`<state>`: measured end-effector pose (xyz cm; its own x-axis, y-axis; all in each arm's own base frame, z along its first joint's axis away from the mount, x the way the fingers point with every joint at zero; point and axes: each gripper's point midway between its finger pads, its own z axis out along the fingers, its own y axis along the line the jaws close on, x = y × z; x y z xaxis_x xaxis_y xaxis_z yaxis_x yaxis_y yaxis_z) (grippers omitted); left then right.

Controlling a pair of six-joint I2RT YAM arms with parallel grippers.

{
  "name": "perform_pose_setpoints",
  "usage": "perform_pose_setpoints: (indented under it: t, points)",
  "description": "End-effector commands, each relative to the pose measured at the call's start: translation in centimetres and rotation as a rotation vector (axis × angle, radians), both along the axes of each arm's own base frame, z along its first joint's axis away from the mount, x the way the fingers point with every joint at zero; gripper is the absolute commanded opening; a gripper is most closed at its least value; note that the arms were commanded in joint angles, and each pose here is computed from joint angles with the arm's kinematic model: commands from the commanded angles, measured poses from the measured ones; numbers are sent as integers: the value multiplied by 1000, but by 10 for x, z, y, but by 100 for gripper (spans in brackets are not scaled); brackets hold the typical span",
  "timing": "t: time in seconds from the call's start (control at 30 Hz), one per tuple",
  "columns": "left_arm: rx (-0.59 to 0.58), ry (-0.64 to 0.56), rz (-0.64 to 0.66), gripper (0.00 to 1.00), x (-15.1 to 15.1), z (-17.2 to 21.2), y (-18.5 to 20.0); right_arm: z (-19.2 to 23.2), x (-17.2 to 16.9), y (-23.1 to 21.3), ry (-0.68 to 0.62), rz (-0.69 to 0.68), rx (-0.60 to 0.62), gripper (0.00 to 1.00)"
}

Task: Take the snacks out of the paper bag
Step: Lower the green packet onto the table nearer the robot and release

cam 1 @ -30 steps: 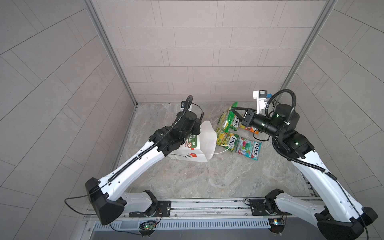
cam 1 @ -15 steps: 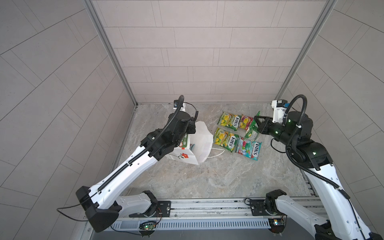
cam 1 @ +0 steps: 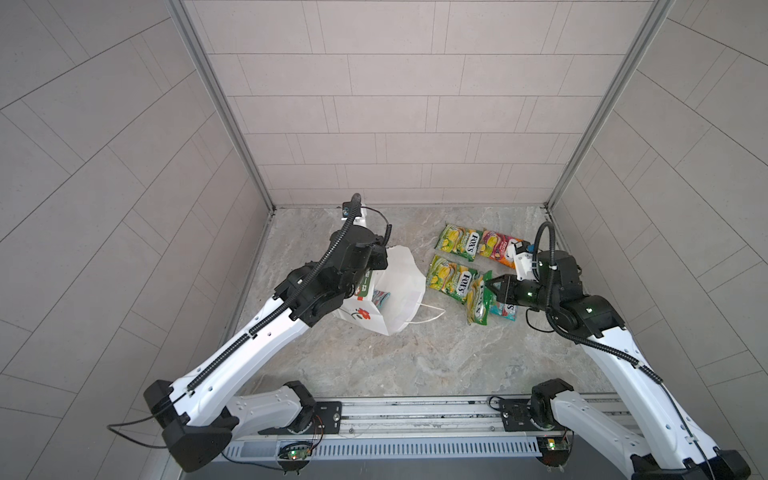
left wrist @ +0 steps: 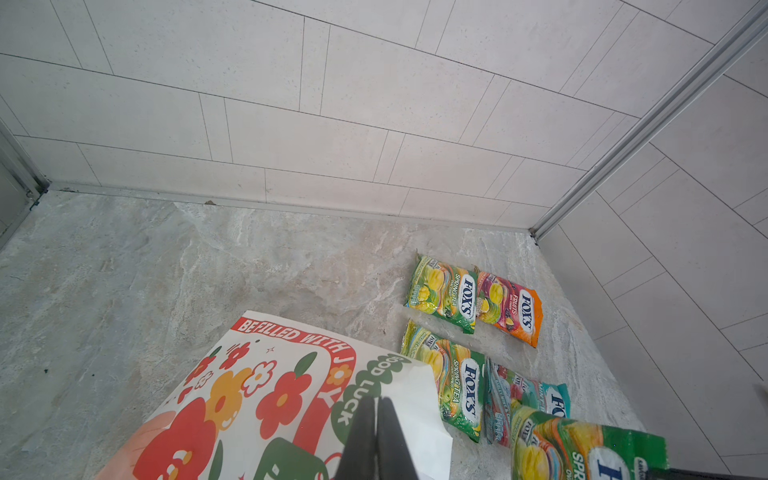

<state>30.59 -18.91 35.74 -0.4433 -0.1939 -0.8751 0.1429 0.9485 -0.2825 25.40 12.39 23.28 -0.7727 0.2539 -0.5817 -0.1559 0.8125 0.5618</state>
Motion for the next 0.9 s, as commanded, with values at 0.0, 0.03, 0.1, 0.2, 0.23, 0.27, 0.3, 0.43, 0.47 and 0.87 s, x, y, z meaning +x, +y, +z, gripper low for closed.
perform_pose_setpoints:
  t: [0.0, 0.03, 0.1, 0.2, 0.23, 0.27, 0.3, 0.43, 0.47, 0.87]
  points:
    - [-25, -42, 4, 0, -2, 13, 3, 18, 3, 25, -59, 73, 129, 0]
    - [-25, -44, 6, 0, -3, 13, 4, 14, 3, 29, -49, 80, 145, 0]
    - [-30, -47, 6, 0, -3, 14, 4, 7, 4, 42, -36, 103, 167, 0]
    - [-31, -47, 6, 0, -3, 13, 5, -3, 6, 60, -18, 125, 205, 0]
    - [-32, -47, 7, 0, -4, 13, 5, -5, 8, 65, -16, 126, 221, 0]
    - [-34, -47, 8, 0, -4, 13, 5, -7, 10, 71, -12, 128, 238, 0]
    - [-34, -49, 9, 0, -4, 14, 6, -7, 11, 76, -15, 134, 257, 0]
    - [-34, -49, 10, 0, -5, 15, 7, -12, 15, 96, -6, 148, 333, 0]
    - [-35, -49, 9, 0, -5, 15, 7, -16, 16, 99, 6, 149, 350, 0]
    - [-37, -33, -12, 0, -4, 9, 0, -120, -3, 75, 176, 89, 154, 0]
